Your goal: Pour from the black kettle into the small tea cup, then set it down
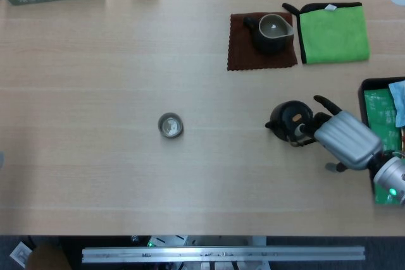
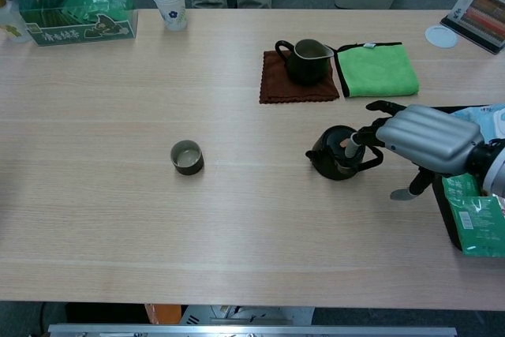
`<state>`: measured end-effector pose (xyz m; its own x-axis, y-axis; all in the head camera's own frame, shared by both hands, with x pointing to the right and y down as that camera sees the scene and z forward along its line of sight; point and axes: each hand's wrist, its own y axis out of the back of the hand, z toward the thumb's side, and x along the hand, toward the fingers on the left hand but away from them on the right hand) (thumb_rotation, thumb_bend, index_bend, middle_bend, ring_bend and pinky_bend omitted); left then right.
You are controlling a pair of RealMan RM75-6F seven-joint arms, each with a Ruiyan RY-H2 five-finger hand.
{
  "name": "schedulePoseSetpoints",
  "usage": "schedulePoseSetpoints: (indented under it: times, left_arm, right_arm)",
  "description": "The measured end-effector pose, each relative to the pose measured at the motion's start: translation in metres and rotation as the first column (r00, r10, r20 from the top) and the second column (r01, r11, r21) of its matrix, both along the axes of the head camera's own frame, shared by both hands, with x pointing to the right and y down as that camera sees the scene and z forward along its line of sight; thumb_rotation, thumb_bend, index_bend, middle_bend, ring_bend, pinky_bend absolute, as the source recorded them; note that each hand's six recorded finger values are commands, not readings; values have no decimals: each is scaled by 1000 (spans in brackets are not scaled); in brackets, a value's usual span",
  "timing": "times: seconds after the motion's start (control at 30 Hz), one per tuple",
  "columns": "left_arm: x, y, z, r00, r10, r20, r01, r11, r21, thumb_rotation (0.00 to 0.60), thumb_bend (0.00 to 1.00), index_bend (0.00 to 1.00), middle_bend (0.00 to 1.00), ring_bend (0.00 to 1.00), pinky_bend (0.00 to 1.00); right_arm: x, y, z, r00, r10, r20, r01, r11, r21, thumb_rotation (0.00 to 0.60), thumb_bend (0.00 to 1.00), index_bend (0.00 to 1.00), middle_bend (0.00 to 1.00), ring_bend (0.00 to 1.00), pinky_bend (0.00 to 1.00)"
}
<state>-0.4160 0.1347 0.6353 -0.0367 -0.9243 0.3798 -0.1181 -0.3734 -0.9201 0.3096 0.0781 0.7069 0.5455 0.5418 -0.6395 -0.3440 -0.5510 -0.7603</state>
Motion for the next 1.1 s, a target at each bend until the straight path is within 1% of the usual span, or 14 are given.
schedulePoseSetpoints:
  times: [0.3, 0.67, 1.1]
  left_arm:
    - [-2, 0, 1, 1000, -1, 1, 1, 1000, -8, 600, 313, 216, 235, 261, 227]
    - [-2, 2, 5, 1000, -2, 2, 2, 1000, -20, 600, 313, 216, 234, 261, 227]
    - [-2, 2, 6, 1000, -5, 4, 5, 1000, -28, 600, 313, 216, 232, 261, 227]
  right_arm:
    - [2, 5, 10, 1000, 9, -19, -9, 1000, -26, 600, 0, 308, 357, 328, 0]
    - [3, 5, 18, 999, 16, -38, -18, 999, -43, 600, 0, 332, 382, 351, 0]
    - [6, 13, 29, 997, -10, -73, 5, 997, -74, 600, 0, 345, 394, 361, 0]
